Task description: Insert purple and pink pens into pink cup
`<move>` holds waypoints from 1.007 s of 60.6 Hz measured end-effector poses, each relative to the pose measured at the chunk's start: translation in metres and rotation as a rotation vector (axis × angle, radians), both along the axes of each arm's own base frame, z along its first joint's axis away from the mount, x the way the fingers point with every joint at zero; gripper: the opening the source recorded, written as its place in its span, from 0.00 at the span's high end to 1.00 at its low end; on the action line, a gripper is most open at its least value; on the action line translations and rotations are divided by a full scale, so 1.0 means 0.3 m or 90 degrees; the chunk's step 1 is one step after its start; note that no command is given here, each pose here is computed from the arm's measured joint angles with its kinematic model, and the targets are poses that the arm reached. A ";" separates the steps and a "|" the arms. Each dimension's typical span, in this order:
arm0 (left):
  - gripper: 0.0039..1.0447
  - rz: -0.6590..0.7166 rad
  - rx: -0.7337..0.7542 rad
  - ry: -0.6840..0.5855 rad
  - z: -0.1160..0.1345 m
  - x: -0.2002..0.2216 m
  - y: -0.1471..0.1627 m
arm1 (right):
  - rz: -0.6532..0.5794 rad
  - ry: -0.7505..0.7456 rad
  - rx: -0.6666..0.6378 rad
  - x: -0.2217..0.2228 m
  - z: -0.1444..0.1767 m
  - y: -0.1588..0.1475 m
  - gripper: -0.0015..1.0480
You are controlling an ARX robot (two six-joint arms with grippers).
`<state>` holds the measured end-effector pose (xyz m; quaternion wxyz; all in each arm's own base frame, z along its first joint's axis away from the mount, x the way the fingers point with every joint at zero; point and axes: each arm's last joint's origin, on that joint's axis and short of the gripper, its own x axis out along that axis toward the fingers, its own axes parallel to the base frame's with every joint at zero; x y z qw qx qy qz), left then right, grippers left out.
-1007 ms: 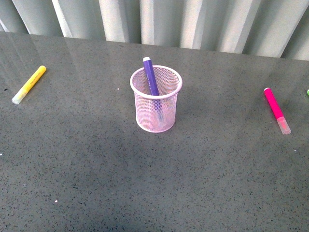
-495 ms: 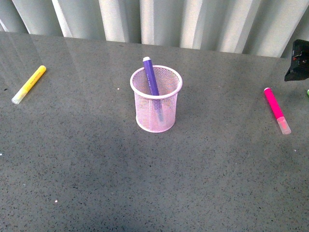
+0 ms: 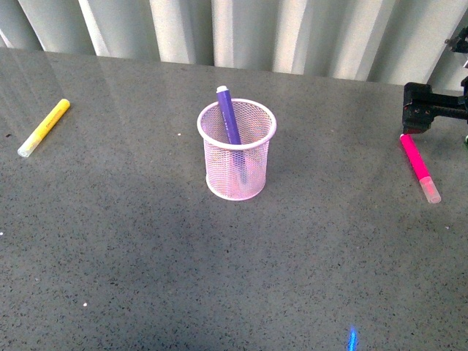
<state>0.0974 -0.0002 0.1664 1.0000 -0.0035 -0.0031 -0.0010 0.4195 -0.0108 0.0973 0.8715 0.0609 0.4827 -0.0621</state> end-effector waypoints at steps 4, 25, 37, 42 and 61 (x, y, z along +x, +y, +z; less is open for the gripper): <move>0.06 0.000 0.000 0.000 0.000 0.000 0.000 | -0.003 0.005 -0.001 0.007 -0.015 0.005 0.07; 0.06 0.000 0.000 0.000 0.000 0.000 0.000 | -0.001 0.032 -0.004 0.018 -0.090 0.033 0.07; 0.06 0.000 0.000 0.000 0.000 0.000 0.000 | -0.001 0.034 -0.005 0.030 -0.104 0.038 0.07; 0.06 0.000 0.000 0.000 0.000 0.000 0.000 | -0.001 0.033 -0.005 0.033 -0.105 0.039 0.07; 0.06 0.000 0.000 0.000 0.000 0.000 0.000 | 0.000 0.031 -0.001 0.055 -0.110 0.043 0.34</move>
